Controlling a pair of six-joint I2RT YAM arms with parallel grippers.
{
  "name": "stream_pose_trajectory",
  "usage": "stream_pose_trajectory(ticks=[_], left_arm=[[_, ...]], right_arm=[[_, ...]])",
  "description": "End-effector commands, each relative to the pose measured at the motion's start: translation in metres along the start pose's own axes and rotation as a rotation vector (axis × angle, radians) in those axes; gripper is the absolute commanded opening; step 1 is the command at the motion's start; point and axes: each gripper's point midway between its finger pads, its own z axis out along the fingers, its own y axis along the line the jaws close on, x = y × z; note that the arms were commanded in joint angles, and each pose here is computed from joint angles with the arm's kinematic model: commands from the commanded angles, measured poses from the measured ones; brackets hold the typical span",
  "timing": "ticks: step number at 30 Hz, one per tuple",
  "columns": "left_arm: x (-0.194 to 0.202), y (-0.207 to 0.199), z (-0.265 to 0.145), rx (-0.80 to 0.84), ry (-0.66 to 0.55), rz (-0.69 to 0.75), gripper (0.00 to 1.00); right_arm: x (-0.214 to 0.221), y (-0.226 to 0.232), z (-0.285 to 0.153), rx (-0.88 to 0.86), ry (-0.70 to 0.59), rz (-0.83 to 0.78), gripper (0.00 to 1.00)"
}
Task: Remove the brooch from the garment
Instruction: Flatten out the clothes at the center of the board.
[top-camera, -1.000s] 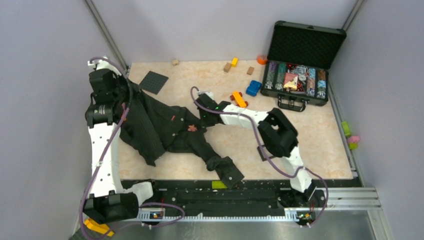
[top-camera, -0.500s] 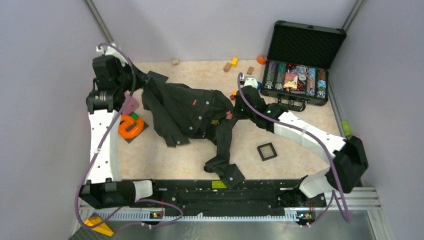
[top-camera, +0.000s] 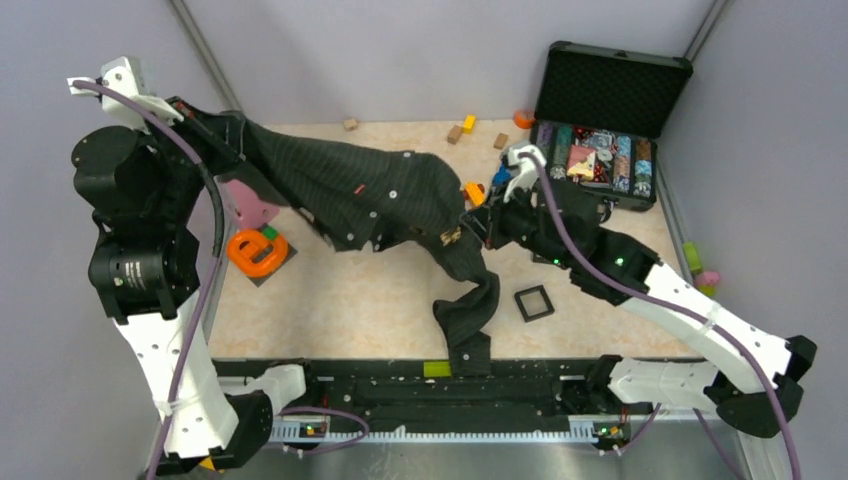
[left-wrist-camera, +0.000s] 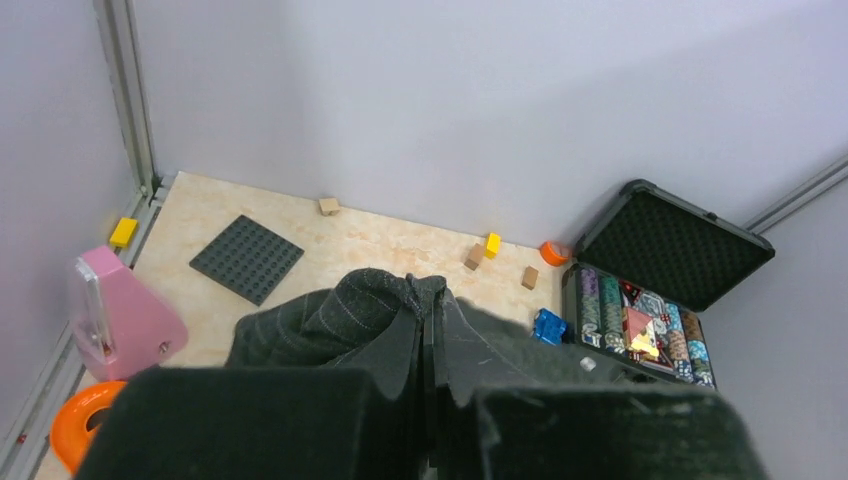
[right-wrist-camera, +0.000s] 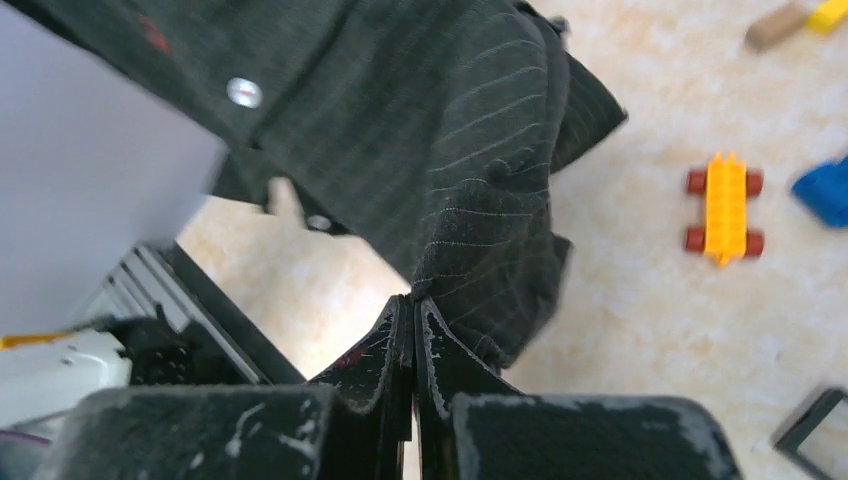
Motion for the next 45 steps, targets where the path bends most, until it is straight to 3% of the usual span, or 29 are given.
stream_pose_trajectory(ticks=[1, 7, 10, 11, 13, 14, 15, 18, 22, 24, 26, 30, 34, 39, 45], left_arm=[[0.042, 0.031, 0.070, -0.043, 0.124, 0.010, 0.00], [0.128, 0.064, 0.197, -0.013, 0.337, -0.101, 0.00], [0.179, 0.079, 0.235, -0.043, 0.436, -0.126, 0.04], [0.193, 0.080, 0.243, -0.054, 0.462, -0.123, 0.17], [0.215, 0.087, 0.250, -0.125, 0.503, -0.121, 0.73], [0.222, 0.089, 0.249, -0.164, 0.517, -0.108, 0.94], [0.225, 0.091, 0.245, -0.192, 0.529, -0.083, 0.97], [0.221, 0.078, 0.228, -0.189, 0.537, -0.022, 0.98], [0.208, 0.062, 0.183, -0.154, 0.521, -0.002, 0.98], [0.222, 0.053, 0.150, -0.121, 0.529, 0.002, 0.97], [0.248, 0.045, 0.120, -0.080, 0.552, -0.003, 0.89], [0.312, 0.032, 0.060, 0.028, 0.631, -0.072, 0.85], [0.359, 0.026, 0.018, 0.112, 0.690, -0.142, 0.83], [0.416, -0.008, -0.009, 0.312, 0.850, -0.257, 0.82], [0.468, -0.016, -0.013, 0.317, 1.002, -0.166, 0.81]], right_arm=[[0.079, -0.013, 0.020, 0.047, 0.195, 0.023, 0.00], [0.127, -0.037, 0.036, 0.174, 0.313, 0.115, 0.00], [0.154, -0.058, 0.051, 0.225, 0.390, 0.167, 0.00], [0.160, -0.062, 0.054, 0.230, 0.406, 0.176, 0.01], [0.167, -0.069, 0.059, 0.242, 0.415, 0.176, 0.20], [0.168, -0.071, 0.060, 0.247, 0.414, 0.171, 0.27], [0.168, -0.071, 0.062, 0.245, 0.413, 0.163, 0.33], [0.169, -0.073, 0.064, 0.231, 0.429, 0.106, 0.45], [0.177, -0.056, 0.067, 0.064, 0.473, -0.033, 0.46], [0.178, -0.049, 0.070, 0.023, 0.472, -0.073, 0.45], [0.177, -0.040, 0.077, -0.031, 0.470, -0.096, 0.42], [0.171, -0.009, 0.094, -0.133, 0.459, -0.159, 0.41], [0.199, -0.018, 0.112, -0.023, 0.552, -0.166, 0.40], [0.257, -0.039, 0.096, 0.056, 0.655, -0.148, 0.29], [0.306, -0.059, 0.065, 0.087, 0.675, -0.061, 0.25]])
